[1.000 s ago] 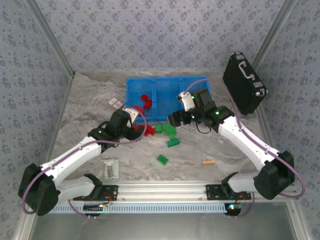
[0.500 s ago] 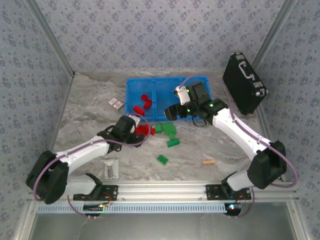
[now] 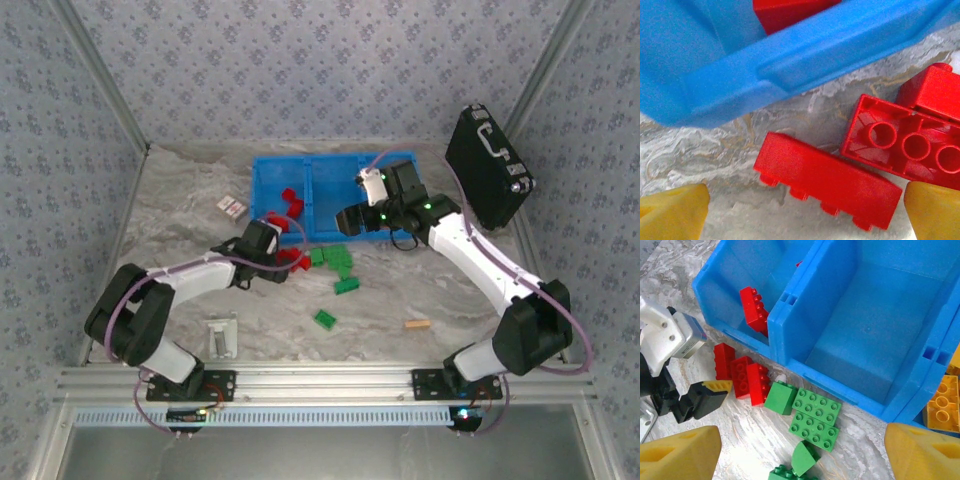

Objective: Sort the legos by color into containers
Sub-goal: Pick up the lego from the center of the table.

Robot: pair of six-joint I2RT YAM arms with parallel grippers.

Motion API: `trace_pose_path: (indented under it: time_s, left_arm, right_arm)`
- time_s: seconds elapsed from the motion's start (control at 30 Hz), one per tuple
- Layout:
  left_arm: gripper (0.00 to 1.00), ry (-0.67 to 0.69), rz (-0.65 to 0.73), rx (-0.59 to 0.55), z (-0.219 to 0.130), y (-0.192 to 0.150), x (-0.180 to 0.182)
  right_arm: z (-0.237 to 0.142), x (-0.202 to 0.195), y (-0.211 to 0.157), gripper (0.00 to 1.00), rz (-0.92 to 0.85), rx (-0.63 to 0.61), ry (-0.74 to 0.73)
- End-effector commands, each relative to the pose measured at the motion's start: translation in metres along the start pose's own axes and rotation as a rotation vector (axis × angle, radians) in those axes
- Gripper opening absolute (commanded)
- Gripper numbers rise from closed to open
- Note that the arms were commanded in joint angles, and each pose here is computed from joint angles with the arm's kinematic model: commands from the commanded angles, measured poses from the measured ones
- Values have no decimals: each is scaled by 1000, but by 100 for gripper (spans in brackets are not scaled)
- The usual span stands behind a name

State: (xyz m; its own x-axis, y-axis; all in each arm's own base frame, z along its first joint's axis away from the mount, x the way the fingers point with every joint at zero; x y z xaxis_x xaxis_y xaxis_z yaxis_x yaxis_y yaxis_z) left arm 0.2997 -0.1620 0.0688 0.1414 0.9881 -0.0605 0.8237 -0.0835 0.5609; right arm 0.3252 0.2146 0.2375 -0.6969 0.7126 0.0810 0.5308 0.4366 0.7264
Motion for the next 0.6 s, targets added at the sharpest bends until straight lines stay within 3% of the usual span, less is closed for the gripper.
trace_pose_path:
  time_s: [0.0, 0.27, 0.57]
  left_arm:
    - [99, -42, -15, -24, 8, 16, -7]
    - [98, -51, -17, -8, 28, 22, -10]
    - [87, -70, -35, 35, 31, 14, -11]
  right_arm:
    - [1, -1, 4, 86, -21, -11, 11]
    - [3, -5, 2, 86, -11, -2, 4]
    - [7, -12, 1, 86, -3, 4, -3]
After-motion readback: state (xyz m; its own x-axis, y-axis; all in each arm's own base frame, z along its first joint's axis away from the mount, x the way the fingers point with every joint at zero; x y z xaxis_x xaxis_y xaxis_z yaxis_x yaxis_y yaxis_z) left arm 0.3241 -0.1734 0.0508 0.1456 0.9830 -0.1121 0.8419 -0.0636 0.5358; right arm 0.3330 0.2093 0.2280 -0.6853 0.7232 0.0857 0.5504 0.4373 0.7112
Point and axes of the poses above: each hand's point on the last joint's axis, 136 mm out from that joint toward the fingers, its own z axis out along the fingers, its own x axis along the line the jaws close on, y = z × x, the point moved 3 cm from there along -z, back along the fingers, and after that the axes turned 14 degrees about -z, right-handed, at the moved point
